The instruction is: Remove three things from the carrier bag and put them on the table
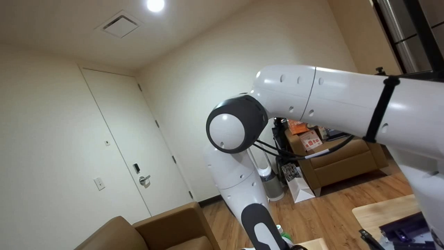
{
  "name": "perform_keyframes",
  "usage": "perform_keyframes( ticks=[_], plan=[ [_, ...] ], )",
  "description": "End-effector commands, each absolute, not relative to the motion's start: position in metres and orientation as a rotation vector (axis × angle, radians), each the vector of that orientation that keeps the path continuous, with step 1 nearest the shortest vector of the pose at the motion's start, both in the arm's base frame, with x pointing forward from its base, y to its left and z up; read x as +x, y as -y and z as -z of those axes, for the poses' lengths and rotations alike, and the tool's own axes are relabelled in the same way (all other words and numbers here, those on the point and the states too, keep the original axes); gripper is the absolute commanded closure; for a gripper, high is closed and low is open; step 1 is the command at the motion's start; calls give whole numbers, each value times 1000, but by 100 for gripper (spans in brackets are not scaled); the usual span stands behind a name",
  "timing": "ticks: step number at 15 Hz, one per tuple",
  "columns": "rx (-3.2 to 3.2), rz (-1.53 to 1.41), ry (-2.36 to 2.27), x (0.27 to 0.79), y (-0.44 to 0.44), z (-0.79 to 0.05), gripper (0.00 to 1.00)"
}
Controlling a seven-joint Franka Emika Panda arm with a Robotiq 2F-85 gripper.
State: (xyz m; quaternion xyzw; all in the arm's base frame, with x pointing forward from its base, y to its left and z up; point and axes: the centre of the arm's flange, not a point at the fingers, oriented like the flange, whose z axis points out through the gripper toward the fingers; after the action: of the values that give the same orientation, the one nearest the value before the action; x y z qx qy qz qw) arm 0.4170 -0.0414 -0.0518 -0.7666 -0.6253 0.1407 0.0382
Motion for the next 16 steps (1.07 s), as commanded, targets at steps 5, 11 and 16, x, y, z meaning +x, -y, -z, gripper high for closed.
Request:
perform_keyframes(
  ticks=[5,11,16],
  plan=[
    [-2295,-454,1786,398,74,-18,15],
    [-2361,-323,1802,394,96,-101,0],
    [-2388,-341,1808,399,95,-86,0]
  ],
)
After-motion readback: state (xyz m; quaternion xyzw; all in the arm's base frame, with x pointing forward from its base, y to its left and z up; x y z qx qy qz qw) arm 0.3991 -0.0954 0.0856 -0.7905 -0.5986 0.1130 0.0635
